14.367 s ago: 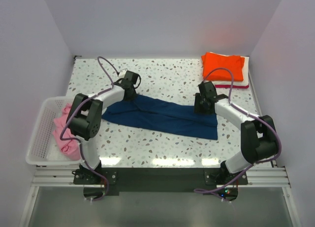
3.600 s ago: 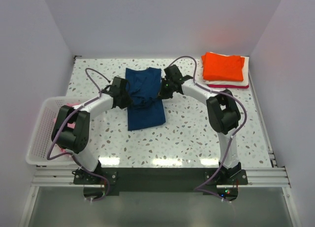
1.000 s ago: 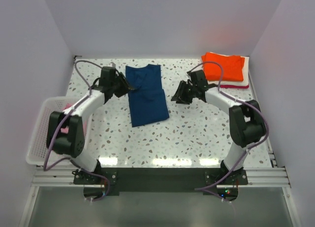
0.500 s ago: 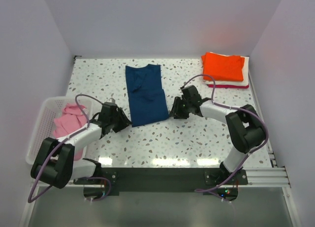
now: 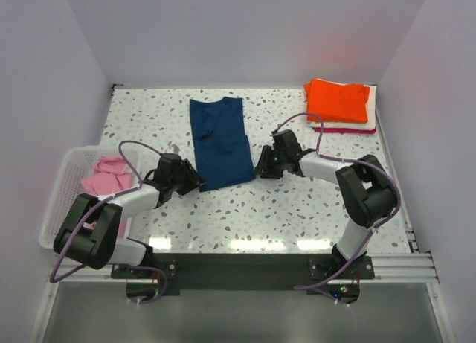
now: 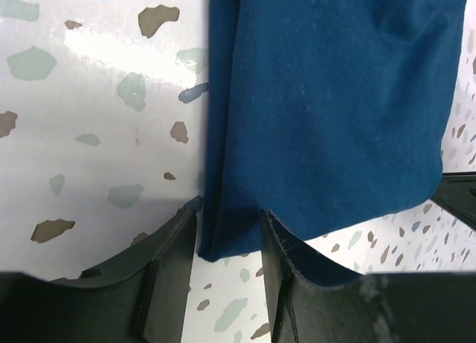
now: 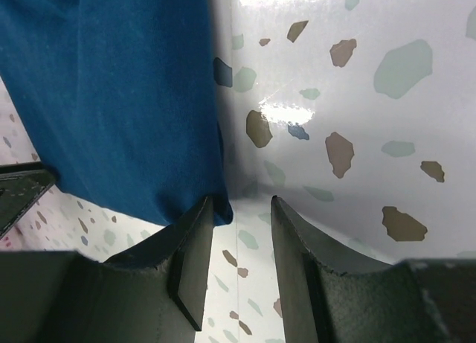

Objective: Fold and stack the t-shirts
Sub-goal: Fold the tshirt

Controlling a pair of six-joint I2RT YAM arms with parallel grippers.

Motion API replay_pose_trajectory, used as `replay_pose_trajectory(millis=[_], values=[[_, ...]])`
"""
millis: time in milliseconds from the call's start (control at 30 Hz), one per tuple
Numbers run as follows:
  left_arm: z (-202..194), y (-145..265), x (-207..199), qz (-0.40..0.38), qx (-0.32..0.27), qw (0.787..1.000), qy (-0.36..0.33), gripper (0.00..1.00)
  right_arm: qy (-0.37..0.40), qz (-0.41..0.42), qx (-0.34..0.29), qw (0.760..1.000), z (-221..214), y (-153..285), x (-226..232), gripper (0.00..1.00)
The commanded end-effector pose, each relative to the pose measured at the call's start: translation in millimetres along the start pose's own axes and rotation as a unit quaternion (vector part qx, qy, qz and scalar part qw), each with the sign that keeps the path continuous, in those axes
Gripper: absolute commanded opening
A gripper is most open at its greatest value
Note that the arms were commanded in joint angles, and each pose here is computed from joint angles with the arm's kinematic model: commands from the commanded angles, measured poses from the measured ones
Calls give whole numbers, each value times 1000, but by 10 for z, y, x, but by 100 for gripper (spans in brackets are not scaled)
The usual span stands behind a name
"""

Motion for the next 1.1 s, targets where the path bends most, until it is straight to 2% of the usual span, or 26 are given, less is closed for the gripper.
replay_pose_trajectory(millis=[0,200,300,333,400,500,567,600,700,1067], values=[[-29,-53,37,11,-6,1000,5,44,-5,22,-29,999,39,15,99,41],[-54,-90,45,15,1,1000,7,40,-16,30,-16,999,-55,-74,99,40],[-60,-92,47,16,3,1000,7,35,-25,33,-12,999,-86,-109,79,38],[-61,-93,48,17,4,1000,7,30,-27,34,-12,999,-101,-115,73,37],[-57,-98,37,19,6,1000,7,24,-33,36,-14,999,-96,-120,76,32],[-40,-98,22,24,7,1000,7,8,-38,37,-16,998,-83,-111,91,24],[-16,-95,1,29,7,1000,6,2,-36,31,-19,999,-71,-95,93,17],[-4,-91,-8,30,6,1000,3,0,-29,29,-20,999,-68,-83,96,9],[38,-79,-38,39,4,999,-2,0,-15,8,-23,1000,-31,-15,95,0],[114,70,-88,60,9,998,-34,0,66,-61,-32,995,30,317,45,0]])
Point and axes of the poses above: each gripper's point midway between its finger pads, its own y axis back along the fingers, its own x axis along the line the jaws close on, z = x × y, the point moved 10 cm from there along y, back along the fingers, and after that the axes turned 2 degrees about y, right-handed, at the moved point
